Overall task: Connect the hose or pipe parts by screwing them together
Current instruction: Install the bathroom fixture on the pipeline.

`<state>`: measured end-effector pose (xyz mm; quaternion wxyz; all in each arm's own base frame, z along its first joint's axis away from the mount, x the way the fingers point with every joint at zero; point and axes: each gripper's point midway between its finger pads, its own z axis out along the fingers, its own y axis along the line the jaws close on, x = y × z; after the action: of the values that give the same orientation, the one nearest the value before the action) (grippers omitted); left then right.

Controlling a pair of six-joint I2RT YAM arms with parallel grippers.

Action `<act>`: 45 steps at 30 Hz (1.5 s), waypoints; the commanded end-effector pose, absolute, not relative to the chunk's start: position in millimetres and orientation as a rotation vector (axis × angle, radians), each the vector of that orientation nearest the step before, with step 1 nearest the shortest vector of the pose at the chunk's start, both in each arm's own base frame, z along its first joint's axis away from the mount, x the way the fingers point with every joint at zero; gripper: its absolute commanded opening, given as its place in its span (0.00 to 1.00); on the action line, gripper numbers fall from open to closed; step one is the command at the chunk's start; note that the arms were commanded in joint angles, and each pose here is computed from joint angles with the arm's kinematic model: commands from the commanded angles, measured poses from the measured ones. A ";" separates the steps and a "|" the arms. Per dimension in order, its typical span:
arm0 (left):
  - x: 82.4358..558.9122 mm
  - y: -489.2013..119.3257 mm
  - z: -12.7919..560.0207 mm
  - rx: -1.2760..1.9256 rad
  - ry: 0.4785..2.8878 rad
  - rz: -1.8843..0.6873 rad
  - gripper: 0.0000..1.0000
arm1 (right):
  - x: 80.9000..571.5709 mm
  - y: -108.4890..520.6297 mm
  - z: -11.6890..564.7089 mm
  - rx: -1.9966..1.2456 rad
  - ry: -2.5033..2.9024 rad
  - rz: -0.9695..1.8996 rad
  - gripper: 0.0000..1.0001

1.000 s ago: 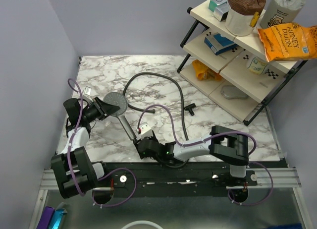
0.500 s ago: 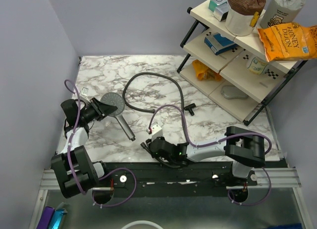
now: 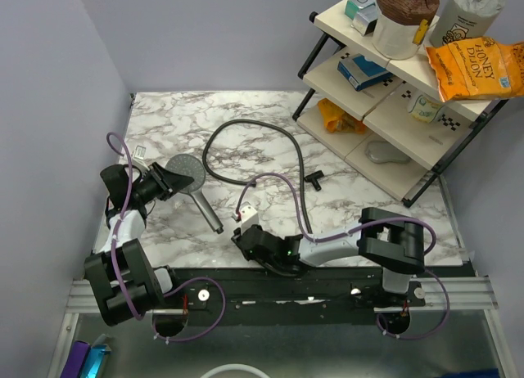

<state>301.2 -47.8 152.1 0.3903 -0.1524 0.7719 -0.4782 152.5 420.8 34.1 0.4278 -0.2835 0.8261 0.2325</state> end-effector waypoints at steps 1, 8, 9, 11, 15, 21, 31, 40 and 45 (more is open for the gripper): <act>303.3 -46.3 163.2 -0.337 1.936 -1.219 0.00 | 158.1 435.7 37.8 -0.694 2.042 0.587 0.26; 302.8 -45.7 164.8 -0.338 1.932 -1.222 0.00 | 161.2 445.5 36.1 -0.710 2.035 0.574 0.26; 303.0 -45.5 164.4 -0.340 1.933 -1.222 0.00 | 160.9 446.5 33.6 -0.717 2.039 0.571 0.26; 303.1 -44.7 164.7 -0.340 1.931 -1.220 0.00 | 161.7 450.4 34.5 -0.719 2.036 0.567 0.29; 302.6 -44.8 164.6 -0.344 1.932 -1.227 0.00 | 163.7 448.0 27.6 -0.718 2.055 0.534 0.46; 303.0 -41.2 163.4 -0.359 1.930 -1.222 0.00 | 163.6 445.5 28.4 -0.719 2.045 0.543 0.48; 304.2 -37.5 161.6 -0.371 1.929 -1.209 0.00 | 160.5 452.5 15.9 -0.747 2.062 0.548 0.42; 304.9 -36.2 156.1 -0.379 1.940 -1.199 0.00 | 163.6 460.6 14.3 -0.739 2.059 0.549 0.25; 305.5 -35.7 156.6 -0.379 1.939 -1.188 0.00 | 163.9 457.0 19.9 -0.730 2.048 0.554 0.10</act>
<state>302.0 -38.2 146.1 0.3895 -0.1680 0.7727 -0.4722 162.6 458.7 24.5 0.4332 -0.2963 0.8209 0.2251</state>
